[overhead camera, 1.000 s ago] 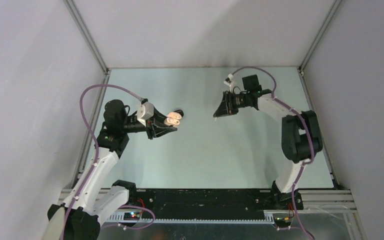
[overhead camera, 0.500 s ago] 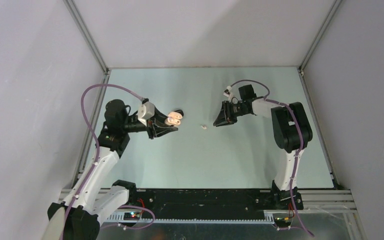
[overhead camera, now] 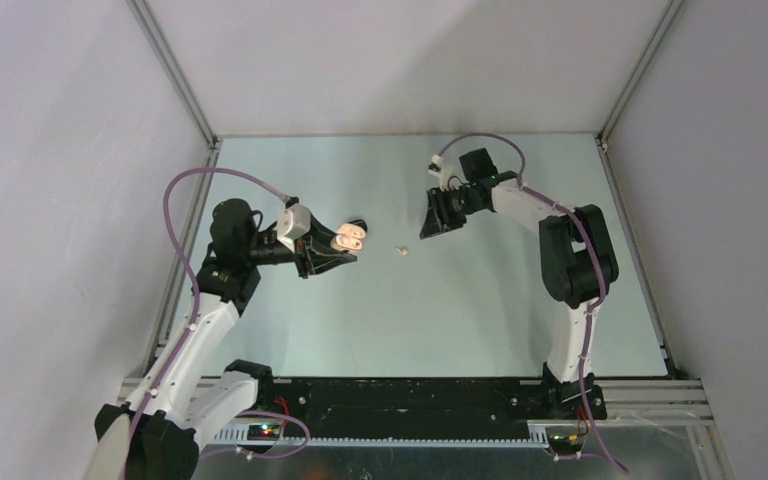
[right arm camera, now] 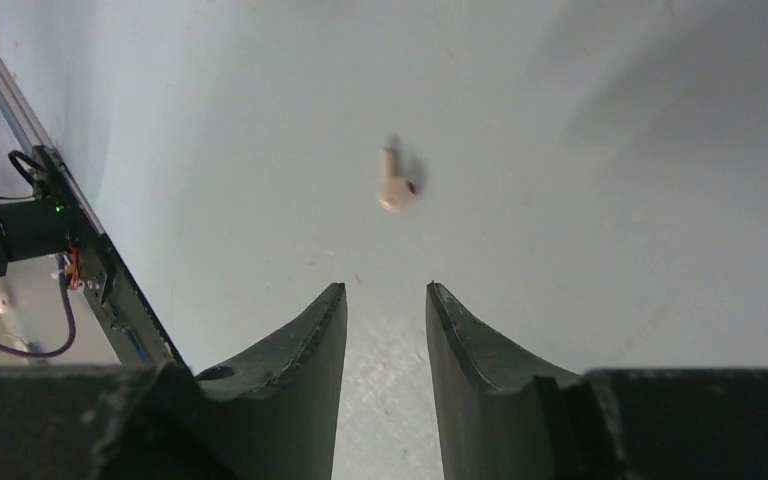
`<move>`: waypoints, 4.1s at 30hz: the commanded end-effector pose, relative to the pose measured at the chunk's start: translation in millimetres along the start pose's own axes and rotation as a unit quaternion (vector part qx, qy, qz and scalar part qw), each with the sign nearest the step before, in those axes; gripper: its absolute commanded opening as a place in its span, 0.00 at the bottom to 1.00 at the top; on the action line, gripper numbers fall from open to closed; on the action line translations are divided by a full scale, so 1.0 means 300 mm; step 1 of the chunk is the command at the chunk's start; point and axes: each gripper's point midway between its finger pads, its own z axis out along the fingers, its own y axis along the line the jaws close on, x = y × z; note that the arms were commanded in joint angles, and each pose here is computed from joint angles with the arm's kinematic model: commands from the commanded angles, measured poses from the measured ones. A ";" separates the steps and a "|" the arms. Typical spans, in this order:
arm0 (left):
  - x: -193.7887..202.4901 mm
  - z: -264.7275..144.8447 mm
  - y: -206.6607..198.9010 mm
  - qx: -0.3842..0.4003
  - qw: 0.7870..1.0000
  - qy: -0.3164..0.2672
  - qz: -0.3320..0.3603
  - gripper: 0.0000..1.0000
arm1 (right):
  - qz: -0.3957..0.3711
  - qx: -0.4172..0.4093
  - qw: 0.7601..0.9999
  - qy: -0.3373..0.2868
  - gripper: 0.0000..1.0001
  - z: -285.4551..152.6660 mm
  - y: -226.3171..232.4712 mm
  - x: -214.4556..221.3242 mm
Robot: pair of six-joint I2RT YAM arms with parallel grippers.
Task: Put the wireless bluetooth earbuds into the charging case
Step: Adjust the right earbud at the center of the board.
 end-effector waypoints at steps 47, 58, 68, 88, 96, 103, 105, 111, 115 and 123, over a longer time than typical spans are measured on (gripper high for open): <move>0.000 -0.003 0.016 -0.018 1.000 0.010 0.019 0.12 | 0.239 0.019 0.969 0.062 0.49 0.223 -0.009 0.045; -0.005 -0.003 0.018 -0.019 1.000 0.010 0.020 0.12 | 0.265 -0.022 0.961 0.077 0.47 0.245 0.032 0.062; -0.008 -0.004 0.015 -0.019 1.000 0.009 0.021 0.12 | 0.264 -0.022 0.961 0.076 0.47 0.235 0.070 0.082; -0.002 -0.003 0.023 -0.022 0.999 0.012 0.020 0.12 | 0.277 -0.035 0.959 0.057 0.47 0.255 0.044 0.028; 0.002 -0.003 0.027 -0.022 0.999 0.013 0.020 0.12 | 0.276 -0.052 0.959 0.037 0.47 0.253 0.029 -0.054; 0.000 -0.003 0.025 -0.021 1.000 0.013 0.019 0.12 | 0.273 -0.050 0.960 0.042 0.46 0.274 0.021 -0.063; 0.000 -0.002 0.024 -0.020 1.000 0.013 0.019 0.12 | 0.271 -0.038 0.961 0.045 0.46 0.269 0.014 -0.054; -0.001 -0.003 0.021 -0.019 1.000 0.013 0.019 0.12 | 0.266 0.016 0.963 0.039 0.46 0.196 -0.015 -0.024; -0.002 -0.002 0.019 -0.017 1.000 0.012 0.019 0.12 | 0.260 0.031 0.964 0.038 0.46 0.155 -0.010 -0.009; -0.005 -0.002 0.018 -0.017 1.000 0.012 0.020 0.12 | 0.272 -0.030 0.959 0.073 0.46 0.207 0.087 0.073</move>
